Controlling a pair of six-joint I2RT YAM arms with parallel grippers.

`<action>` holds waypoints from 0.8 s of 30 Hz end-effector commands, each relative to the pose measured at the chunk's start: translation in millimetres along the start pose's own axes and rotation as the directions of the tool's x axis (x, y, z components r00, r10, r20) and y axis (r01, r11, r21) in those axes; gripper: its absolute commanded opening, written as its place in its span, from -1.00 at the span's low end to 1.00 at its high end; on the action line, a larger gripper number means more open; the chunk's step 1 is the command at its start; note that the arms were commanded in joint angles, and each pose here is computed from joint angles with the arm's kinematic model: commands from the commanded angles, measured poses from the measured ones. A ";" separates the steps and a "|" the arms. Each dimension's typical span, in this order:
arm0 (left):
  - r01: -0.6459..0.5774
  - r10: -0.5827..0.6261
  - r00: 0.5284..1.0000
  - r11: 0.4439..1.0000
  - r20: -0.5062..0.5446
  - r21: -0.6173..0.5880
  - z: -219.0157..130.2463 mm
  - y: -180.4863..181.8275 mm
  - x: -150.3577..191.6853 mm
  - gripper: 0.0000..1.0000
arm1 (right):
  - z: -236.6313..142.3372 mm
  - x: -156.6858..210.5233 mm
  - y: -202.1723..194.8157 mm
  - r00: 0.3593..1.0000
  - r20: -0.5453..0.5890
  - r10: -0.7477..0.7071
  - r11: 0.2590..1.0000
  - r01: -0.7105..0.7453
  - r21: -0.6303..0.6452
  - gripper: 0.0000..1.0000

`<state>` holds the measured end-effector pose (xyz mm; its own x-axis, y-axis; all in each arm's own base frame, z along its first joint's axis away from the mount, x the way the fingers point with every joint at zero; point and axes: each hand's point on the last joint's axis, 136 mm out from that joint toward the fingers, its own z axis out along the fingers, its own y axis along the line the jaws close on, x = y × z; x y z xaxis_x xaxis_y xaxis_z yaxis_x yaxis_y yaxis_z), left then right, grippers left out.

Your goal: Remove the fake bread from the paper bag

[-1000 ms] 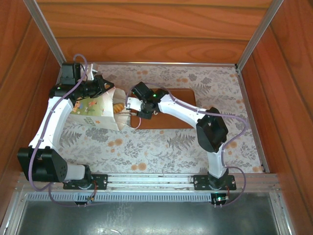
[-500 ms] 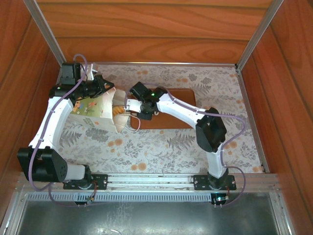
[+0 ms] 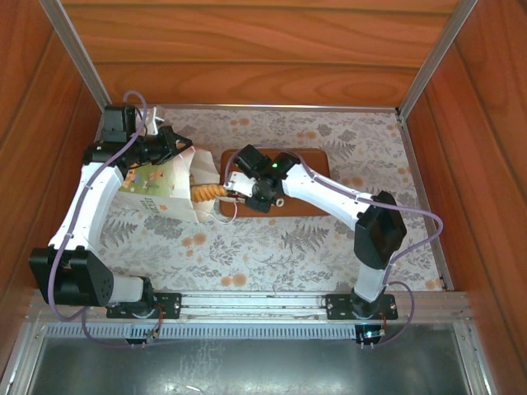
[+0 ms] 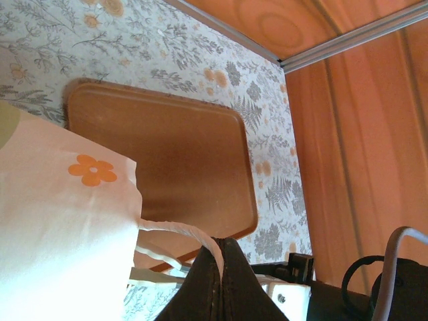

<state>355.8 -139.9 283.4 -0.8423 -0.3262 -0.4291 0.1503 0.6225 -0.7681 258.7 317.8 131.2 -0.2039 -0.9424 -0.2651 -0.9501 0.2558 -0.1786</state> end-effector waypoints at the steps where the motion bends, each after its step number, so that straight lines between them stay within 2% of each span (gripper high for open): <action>1: -0.027 0.027 1.000 0.999 0.009 0.038 -4.6 -14.3 -2.7 -1.00 | -27.0 1.5 9.7 0.990 0.057 0.127 0.992 -0.125 -0.033 -0.47; 8: -0.022 0.022 1.000 0.999 0.009 0.039 -4.3 -15.4 -3.0 -1.00 | -52.3 15.0 27.1 0.944 0.126 0.303 0.949 -0.288 -0.129 -0.48; 14: -0.021 0.021 1.000 0.999 0.010 0.045 -2.4 -18.1 -5.3 -1.00 | -67.3 47.4 32.9 0.868 0.134 0.478 0.873 -0.451 -0.188 -0.49; 20: -0.025 0.025 1.000 0.998 0.010 0.061 3.2 -25.3 -9.4 -1.00 | -81.2 93.1 25.8 0.703 0.137 0.698 0.710 -0.656 -0.254 -0.49; 24: -0.031 0.030 1.000 0.997 0.008 0.068 6.9 -28.5 -10.8 -1.00 | -82.2 122.4 15.2 0.540 0.129 0.832 0.552 -0.780 -0.294 -0.46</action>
<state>359.2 -152.4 287.0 -0.8515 -0.3194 -0.4159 0.1543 0.6054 -0.7808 200.4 187.9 167.0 -0.8135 -0.4034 -0.4189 -0.5339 0.8037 0.2627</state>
